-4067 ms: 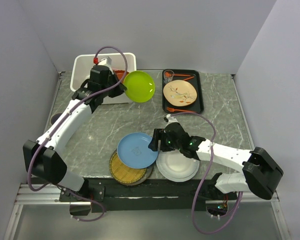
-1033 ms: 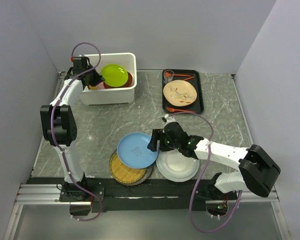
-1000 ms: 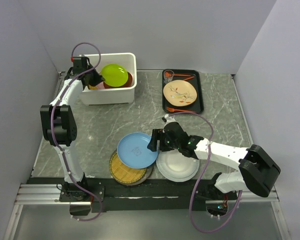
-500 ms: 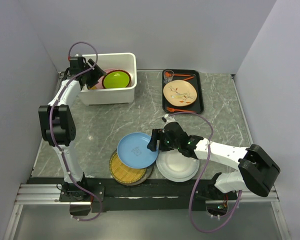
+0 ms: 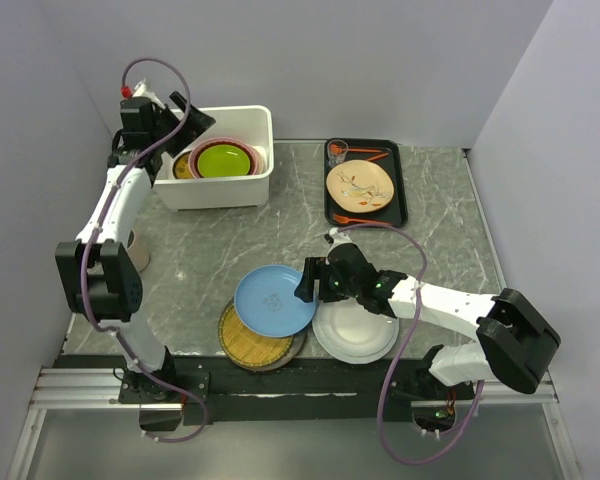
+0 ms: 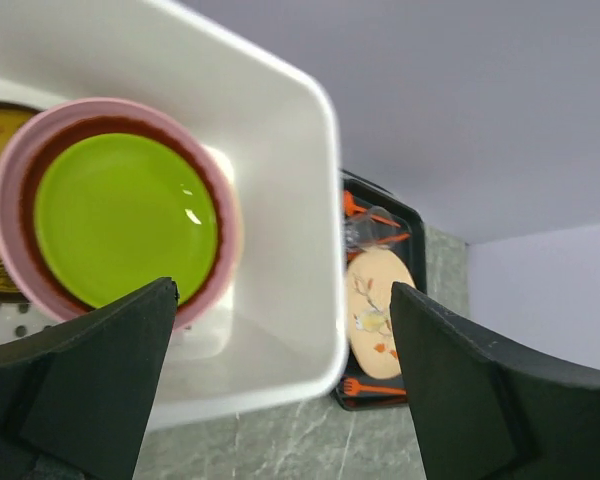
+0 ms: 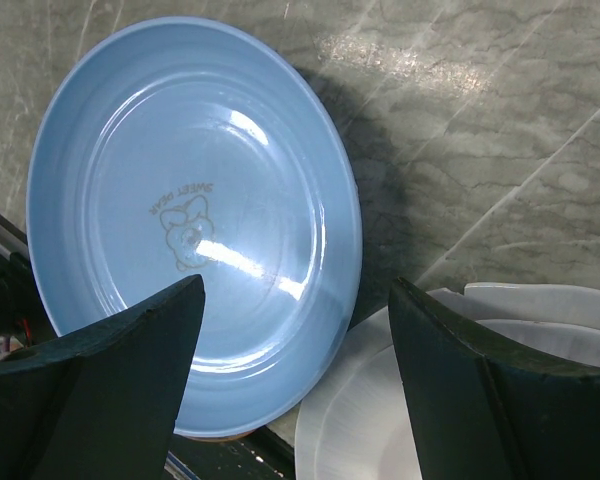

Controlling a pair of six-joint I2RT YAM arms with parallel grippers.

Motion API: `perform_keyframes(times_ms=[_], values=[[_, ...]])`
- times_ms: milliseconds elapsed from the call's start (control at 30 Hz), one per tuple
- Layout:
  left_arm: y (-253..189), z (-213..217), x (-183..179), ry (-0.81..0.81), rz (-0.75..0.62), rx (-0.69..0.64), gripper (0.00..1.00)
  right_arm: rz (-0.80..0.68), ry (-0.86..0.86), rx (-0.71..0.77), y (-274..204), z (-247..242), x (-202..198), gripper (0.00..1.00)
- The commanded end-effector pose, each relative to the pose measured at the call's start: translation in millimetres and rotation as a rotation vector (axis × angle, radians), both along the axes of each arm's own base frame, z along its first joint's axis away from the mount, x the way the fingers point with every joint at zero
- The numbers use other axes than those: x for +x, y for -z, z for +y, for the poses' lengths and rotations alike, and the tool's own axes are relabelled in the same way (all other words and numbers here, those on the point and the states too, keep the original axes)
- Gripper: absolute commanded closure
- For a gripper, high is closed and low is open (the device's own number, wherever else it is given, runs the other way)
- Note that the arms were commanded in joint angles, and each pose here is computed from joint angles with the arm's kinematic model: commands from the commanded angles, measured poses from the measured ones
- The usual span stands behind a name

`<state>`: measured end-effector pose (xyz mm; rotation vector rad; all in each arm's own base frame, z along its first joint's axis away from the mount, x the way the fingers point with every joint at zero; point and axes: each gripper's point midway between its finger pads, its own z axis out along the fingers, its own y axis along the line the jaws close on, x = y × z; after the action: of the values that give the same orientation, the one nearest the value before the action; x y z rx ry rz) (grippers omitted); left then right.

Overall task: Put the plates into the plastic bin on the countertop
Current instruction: Place the plate in the plastic bin, then pick up the plate at the center of the board.

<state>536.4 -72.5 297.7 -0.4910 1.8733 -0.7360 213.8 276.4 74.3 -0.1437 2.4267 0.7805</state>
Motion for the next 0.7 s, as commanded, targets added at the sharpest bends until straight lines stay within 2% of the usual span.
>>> perform_keyframes(times_ms=[0, 167, 200, 267, 300, 667], values=[[-38, -46, -34, 0.122, -0.105, 0.058, 0.09, -0.035, 0.015, 0.004, -14, 2, 11, 0.19], [-30, -60, -72, 0.142, -0.076, 0.054, 0.1, -0.036, 0.02, 0.013, -15, 2, 11, 0.18], [-10, -60, -79, 0.14, -0.034, 0.039, 0.1, -0.033, 0.017, 0.016, -14, 2, 10, 0.18], [-11, -61, -95, 0.146, -0.045, 0.032, 0.11, -0.029, 0.016, 0.017, -14, 3, 10, 0.19], [7, -62, -104, 0.148, -0.005, 0.041, 0.11, -0.03, 0.017, 0.02, -14, 2, 9, 0.18], [57, -70, -184, 0.196, 0.107, 0.063, 0.13, -0.03, 0.023, 0.031, -14, -1, 7, 0.18]])
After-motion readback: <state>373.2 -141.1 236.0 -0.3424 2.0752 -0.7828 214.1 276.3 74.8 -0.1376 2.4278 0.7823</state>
